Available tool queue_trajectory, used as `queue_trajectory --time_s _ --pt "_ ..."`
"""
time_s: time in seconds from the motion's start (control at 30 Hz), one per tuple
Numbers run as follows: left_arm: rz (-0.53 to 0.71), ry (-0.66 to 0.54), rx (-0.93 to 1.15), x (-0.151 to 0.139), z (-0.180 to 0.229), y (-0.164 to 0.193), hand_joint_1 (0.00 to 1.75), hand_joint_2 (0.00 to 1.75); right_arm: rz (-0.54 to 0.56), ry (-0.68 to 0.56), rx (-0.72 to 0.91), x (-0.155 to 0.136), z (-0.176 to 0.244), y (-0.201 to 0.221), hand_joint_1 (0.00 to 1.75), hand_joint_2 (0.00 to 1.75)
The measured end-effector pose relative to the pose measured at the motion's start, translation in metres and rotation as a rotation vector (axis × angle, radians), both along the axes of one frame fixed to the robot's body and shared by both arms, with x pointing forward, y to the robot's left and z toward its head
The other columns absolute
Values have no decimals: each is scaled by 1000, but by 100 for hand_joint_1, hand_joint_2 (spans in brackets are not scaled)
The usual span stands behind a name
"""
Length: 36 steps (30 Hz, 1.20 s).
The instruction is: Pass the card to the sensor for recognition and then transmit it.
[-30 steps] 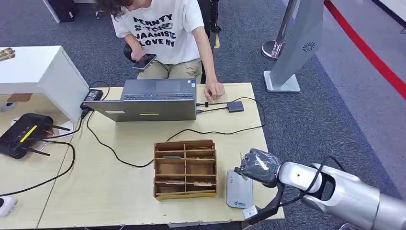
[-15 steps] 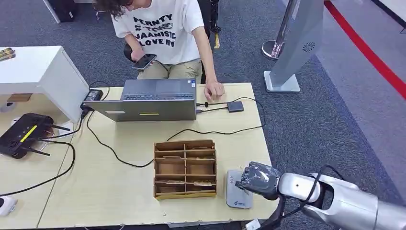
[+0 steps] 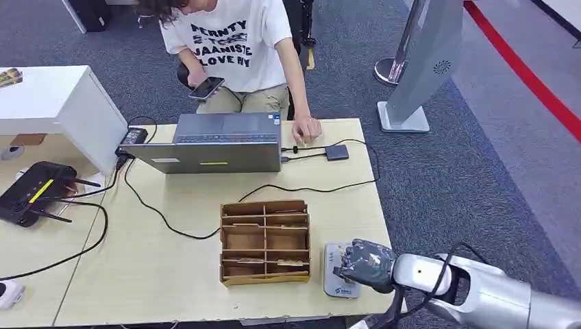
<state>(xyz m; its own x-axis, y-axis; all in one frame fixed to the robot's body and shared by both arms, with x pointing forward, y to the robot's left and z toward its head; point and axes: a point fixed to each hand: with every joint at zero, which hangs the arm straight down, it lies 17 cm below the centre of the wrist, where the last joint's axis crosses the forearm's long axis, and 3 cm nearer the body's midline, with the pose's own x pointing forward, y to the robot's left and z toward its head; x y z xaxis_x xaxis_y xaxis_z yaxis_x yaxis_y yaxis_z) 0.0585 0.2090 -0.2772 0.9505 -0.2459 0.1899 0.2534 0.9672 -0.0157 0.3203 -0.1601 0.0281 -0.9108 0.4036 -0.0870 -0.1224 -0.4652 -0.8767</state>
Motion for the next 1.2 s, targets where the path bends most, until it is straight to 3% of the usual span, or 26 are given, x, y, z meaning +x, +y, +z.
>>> queue_trajectory --time_s 1.2 --pt "3 -1 -9 0 1 -4 0 0 31 49 14 -12 -7 16 175 175"
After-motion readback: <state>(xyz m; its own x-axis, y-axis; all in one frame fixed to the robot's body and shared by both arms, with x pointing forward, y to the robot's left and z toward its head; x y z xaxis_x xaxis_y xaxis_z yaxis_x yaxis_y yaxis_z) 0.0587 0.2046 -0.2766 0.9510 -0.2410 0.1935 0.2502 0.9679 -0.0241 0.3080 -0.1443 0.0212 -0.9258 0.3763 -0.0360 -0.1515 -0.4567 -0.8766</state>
